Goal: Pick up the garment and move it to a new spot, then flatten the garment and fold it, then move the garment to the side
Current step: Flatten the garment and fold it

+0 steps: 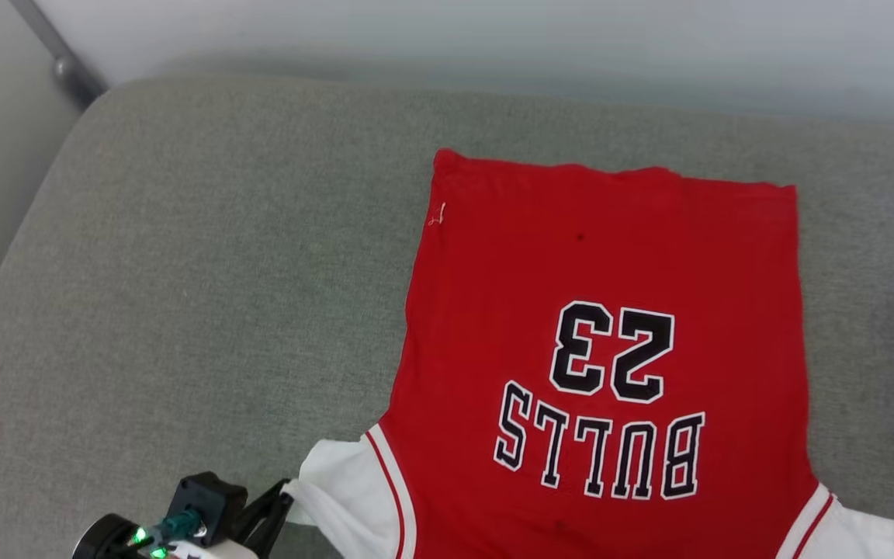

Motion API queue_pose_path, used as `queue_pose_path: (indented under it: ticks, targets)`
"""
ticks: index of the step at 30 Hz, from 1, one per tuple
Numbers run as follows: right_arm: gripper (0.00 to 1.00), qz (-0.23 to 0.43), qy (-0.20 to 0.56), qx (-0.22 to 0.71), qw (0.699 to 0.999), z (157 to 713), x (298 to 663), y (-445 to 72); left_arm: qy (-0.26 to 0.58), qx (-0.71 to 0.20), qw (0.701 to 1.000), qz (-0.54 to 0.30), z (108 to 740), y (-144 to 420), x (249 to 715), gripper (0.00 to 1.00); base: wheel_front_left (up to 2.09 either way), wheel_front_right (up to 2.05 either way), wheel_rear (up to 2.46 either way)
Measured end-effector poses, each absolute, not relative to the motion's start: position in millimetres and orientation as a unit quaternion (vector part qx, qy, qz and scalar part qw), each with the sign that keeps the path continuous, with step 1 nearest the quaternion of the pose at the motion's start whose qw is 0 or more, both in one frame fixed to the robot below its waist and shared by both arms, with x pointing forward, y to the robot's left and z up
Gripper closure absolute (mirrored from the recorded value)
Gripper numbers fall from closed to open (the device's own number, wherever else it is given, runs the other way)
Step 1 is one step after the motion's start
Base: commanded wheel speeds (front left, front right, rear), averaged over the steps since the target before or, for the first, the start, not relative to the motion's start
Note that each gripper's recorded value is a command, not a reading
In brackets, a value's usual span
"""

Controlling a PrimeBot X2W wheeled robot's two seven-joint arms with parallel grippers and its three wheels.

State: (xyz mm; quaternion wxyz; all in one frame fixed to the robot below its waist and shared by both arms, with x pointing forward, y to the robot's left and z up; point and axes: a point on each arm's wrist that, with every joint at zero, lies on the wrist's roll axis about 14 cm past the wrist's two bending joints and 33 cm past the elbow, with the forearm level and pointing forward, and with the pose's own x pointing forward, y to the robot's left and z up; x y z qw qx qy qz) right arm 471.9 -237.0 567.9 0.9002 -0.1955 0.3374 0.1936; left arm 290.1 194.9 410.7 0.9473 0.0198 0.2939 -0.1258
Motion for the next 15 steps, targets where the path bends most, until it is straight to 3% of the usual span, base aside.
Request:
queue_pose_path:
  ticks: [10, 15]
  targets:
    - [0.0, 0.172, 0.455, -0.166, 0.858, 508.0, 560.9, -215.2, 0.304, 0.026, 0.946, -0.112, 395.5, 199.1, 315.9, 1.0, 0.0, 0.0, 0.0]
    - [0.0, 0.172, 0.517, -0.158, 0.824, 454.9, 580.8, -200.9, 0.321, 0.022, 0.94, -0.108, 384.1, 197.7, 318.4, 1.0, 0.0, 0.0, 0.0]
